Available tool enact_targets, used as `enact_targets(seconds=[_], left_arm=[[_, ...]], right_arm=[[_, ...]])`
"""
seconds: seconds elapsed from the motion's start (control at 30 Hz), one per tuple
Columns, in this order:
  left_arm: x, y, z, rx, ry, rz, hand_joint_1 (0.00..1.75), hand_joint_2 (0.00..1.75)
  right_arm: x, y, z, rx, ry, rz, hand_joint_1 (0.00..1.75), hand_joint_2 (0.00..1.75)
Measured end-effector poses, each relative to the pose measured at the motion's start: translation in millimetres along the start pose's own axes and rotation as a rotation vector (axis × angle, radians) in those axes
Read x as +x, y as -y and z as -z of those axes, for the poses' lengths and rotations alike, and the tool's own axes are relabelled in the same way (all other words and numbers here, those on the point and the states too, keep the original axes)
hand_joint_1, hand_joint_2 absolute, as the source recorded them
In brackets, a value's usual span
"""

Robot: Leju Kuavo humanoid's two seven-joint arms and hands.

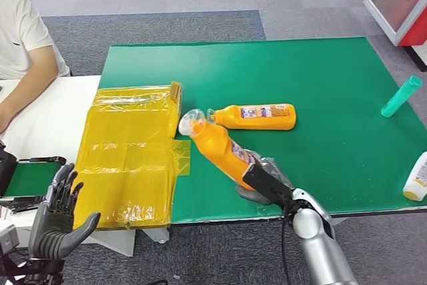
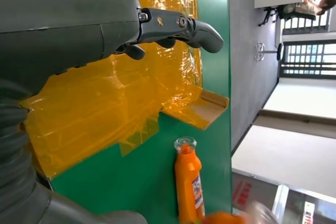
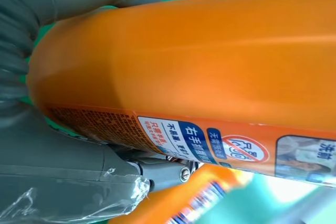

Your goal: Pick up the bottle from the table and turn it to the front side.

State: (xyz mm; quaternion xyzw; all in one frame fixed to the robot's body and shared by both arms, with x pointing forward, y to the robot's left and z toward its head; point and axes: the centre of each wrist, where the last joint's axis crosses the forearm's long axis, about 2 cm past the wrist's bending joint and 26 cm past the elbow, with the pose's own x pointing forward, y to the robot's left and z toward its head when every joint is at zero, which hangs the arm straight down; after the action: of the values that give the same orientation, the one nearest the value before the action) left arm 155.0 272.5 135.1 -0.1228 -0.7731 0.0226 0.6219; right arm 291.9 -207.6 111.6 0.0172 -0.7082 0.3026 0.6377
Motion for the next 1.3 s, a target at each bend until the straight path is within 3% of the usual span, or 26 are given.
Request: enact_targets(seconds=[0.1,0.27,0.47,0.6,0.83,1.03,1.3], left_arm=[[1,1,1,0.001,0.007,-0.009,0.00,1.75],[2,3,4,0.000,0.015,-0.030,0.00,1.75],[3,8,22,-0.002,0.083,-0.236,0.00,1.75],[-2,23,42,-0.101,0.094,-0.413,0.00,1.75],[-10,83,66,-0.433,0.048,-0.551,0.00,1.75],[-9,110,74,-0.602,-0.002,-0.530,0.00,1.75],[-8,115,82,-0.666,-0.040,-0.349,0.00,1.75]], right_arm=[[16,-7,-11,-0.024,0.111,0.141,1.75,1.75],[32,-13,-21,-0.026,0.199,0.216,1.75,1.75],[42,-28,-22,0.001,0.361,0.446,1.75,1.75],[47,-46,-19,-0.005,0.362,0.382,1.75,1.75],[51,-77,-12,0.059,0.329,0.236,1.75,1.75],[54,-88,-8,0.091,0.307,0.139,1.75,1.75],[51,-93,-7,0.097,0.292,0.067,1.75,1.75]])
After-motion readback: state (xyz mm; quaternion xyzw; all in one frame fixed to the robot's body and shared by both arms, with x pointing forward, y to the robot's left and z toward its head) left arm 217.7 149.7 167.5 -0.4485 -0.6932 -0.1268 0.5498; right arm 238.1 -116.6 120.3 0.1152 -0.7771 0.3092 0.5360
